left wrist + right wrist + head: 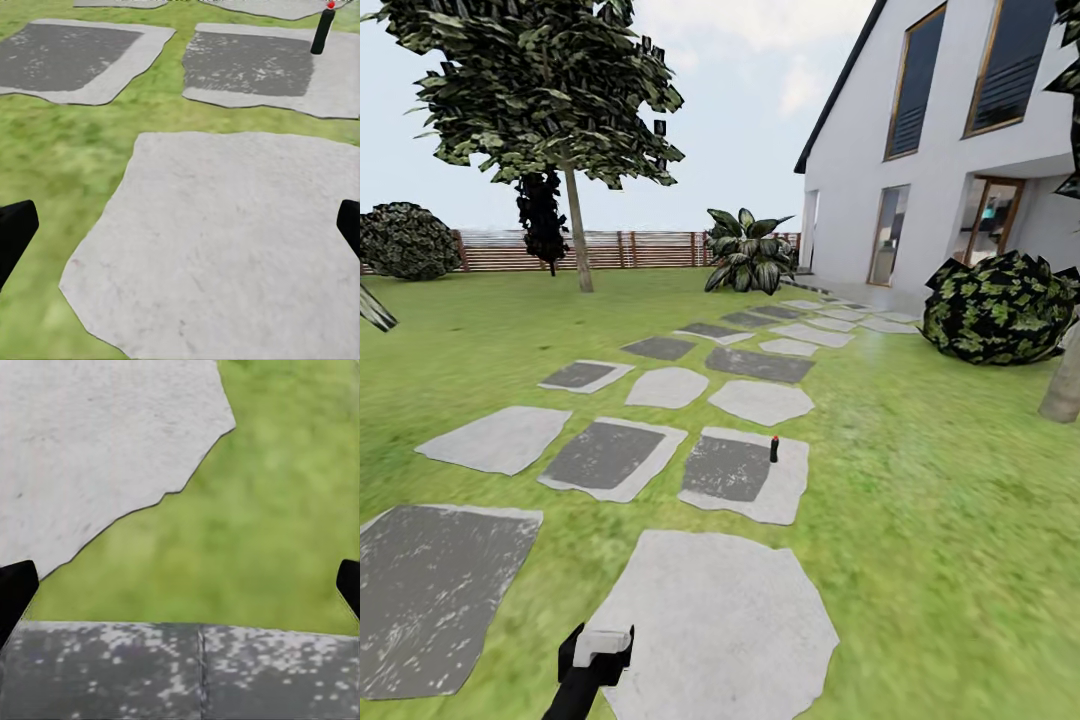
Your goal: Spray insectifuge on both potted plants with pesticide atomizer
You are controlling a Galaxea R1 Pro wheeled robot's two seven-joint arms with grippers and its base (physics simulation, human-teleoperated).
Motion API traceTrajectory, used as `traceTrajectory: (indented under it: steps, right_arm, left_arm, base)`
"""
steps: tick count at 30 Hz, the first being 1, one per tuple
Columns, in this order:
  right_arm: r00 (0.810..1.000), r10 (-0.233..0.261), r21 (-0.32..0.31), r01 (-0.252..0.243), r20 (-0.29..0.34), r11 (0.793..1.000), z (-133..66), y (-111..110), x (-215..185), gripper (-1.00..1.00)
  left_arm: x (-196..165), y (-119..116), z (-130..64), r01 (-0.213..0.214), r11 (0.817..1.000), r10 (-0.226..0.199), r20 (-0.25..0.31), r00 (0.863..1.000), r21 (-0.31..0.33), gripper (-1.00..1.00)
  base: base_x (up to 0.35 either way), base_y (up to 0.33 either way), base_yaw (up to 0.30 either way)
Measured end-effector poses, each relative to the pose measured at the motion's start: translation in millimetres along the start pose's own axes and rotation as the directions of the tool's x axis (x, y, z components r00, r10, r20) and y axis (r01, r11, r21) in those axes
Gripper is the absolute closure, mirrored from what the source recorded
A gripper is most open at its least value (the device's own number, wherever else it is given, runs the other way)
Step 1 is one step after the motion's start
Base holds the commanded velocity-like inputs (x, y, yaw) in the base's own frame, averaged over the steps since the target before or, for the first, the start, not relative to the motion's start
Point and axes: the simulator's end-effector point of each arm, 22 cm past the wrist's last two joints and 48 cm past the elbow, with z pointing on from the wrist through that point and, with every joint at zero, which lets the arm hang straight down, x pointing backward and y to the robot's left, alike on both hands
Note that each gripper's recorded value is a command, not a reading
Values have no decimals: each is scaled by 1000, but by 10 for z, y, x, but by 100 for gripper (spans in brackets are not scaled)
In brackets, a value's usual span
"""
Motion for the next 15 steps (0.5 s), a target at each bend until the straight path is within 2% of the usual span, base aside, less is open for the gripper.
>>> traceTrajectory:
  steps: [15]
  right_arm:
    - [1000,1,1,-1,0,1000,0,-3,2,-100]
  left_arm:
    - [4,-4,0,1,1000,-1,-2,1000,1,-100]
  base:
    - [339,0,0]
